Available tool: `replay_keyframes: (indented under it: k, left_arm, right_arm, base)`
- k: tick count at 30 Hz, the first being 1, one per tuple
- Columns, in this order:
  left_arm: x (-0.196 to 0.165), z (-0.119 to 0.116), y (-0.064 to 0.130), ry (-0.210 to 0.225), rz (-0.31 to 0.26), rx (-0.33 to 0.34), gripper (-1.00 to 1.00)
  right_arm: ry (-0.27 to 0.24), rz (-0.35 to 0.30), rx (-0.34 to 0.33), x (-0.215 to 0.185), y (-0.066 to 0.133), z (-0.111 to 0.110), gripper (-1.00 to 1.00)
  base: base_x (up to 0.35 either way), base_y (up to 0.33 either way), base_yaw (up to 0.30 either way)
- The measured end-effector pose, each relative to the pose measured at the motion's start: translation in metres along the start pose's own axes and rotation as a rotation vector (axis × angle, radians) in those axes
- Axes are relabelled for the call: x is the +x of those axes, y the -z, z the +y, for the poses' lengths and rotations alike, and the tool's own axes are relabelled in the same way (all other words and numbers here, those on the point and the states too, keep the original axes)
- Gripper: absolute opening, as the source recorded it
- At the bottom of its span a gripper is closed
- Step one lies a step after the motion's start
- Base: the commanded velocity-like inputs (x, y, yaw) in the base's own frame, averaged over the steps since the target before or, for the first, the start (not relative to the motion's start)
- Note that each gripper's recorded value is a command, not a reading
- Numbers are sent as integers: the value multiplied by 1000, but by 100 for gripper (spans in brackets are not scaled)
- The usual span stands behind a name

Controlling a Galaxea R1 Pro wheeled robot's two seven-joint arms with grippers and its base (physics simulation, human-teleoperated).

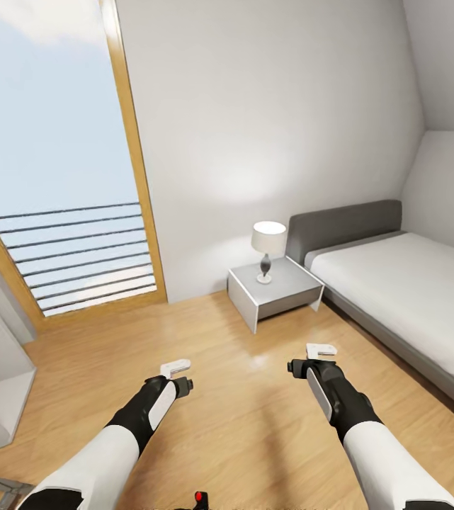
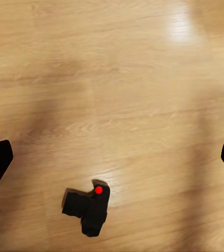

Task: Attach the digital camera to the camera tripod in the bedroom.

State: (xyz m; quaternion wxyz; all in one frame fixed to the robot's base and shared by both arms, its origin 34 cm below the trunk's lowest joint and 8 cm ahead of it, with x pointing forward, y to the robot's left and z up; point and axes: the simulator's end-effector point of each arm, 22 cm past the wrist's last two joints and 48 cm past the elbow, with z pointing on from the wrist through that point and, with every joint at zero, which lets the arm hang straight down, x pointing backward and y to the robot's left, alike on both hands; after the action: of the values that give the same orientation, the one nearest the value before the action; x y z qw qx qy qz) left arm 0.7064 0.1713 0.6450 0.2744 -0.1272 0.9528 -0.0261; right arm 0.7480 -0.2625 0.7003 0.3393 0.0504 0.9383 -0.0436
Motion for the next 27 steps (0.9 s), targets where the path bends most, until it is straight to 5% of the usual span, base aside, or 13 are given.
replay_keyframes:
  k: [27]
  left_arm:
    - [30, 12, -19, -6, 67, -34, 100]
  right_arm:
    - [5, 41, 6, 21, -16, -1, 100]
  base:
    - [0, 0, 62]
